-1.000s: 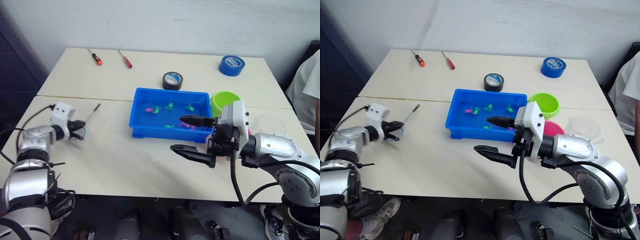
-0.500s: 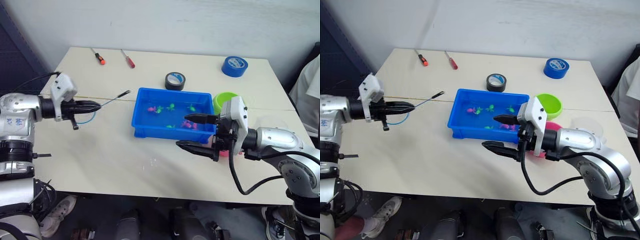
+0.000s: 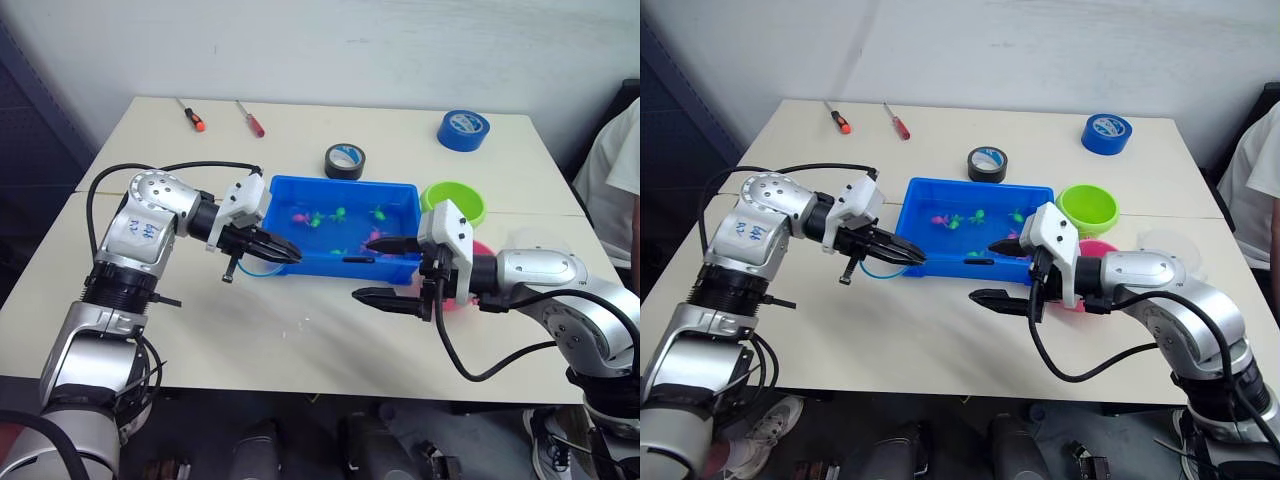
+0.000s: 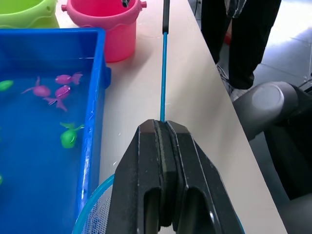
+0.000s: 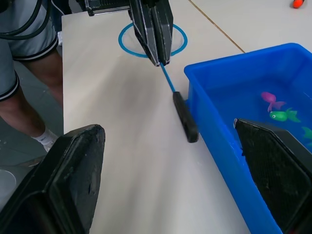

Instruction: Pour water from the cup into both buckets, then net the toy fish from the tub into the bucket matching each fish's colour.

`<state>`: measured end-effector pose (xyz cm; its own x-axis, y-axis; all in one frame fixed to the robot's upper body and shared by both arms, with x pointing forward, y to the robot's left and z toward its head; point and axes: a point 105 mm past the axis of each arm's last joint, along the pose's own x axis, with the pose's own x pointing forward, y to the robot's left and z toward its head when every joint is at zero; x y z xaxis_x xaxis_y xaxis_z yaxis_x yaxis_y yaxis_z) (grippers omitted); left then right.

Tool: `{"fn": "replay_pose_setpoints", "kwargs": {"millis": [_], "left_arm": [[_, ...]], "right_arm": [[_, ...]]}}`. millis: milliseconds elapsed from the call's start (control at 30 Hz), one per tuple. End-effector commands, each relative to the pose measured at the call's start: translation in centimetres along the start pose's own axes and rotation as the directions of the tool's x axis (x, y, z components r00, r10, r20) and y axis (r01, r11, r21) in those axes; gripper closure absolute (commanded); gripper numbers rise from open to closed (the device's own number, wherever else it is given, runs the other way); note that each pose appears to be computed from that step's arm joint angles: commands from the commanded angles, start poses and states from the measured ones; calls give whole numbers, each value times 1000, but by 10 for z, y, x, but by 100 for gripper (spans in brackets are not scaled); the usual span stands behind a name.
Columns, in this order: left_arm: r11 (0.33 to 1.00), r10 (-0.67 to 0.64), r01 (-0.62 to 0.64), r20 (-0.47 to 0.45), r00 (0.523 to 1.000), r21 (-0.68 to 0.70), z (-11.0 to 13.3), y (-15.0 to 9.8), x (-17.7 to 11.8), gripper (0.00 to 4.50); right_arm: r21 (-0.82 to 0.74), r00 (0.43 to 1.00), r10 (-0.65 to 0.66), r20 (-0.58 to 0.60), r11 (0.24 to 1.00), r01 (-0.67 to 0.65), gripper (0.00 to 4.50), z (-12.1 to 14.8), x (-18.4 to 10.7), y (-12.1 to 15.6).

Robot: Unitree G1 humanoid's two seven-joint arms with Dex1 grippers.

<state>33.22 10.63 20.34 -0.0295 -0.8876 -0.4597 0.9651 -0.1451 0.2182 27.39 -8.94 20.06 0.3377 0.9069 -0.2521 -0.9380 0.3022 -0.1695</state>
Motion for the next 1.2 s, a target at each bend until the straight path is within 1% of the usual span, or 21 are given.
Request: {"fn": "replay_pose_setpoints", "kwargs": {"millis": [33,433,633,700,733,767,800,867,967,1000,1200], "left_arm": [[997,-61,61,-1,998,53,9,-1,5,447],[993,-93,92,12,996,69,15,3,16,447],[993,-95,94,6,995,68,14,2,14,447],[994,-89,89,1,996,65,13,2,12,450],[994,-87,87,-1,996,64,13,2,11,450],[995,-83,83,-3,997,63,13,3,10,450],[995,-81,81,-4,997,63,13,3,9,450],[995,-74,74,-5,997,63,13,4,8,450],[996,-61,62,-9,998,61,13,5,5,450],[996,-57,57,-9,998,61,13,5,5,450],[997,-48,49,-9,999,62,13,6,3,450]], "right_arm": [[-42,1000,7,11,999,-7,0,9,4,4],[-35,1000,-10,9,999,11,0,9,9,2],[-35,1000,-16,14,999,17,0,10,11,0],[-36,1000,-20,14,999,20,50,10,11,-1],[-36,1000,-21,14,999,22,92,10,11,-2],[-37,1000,-22,13,999,22,116,10,11,-2],[-37,1000,-22,13,999,23,179,10,11,-3],[-37,1000,-24,9,999,24,265,10,11,-4],[-36,1000,-24,-1,999,24,420,8,10,-5],[-35,1000,-24,-3,999,23,445,8,9,-5],[-36,1000,-16,-6,999,16,445,7,9,-5]]}}
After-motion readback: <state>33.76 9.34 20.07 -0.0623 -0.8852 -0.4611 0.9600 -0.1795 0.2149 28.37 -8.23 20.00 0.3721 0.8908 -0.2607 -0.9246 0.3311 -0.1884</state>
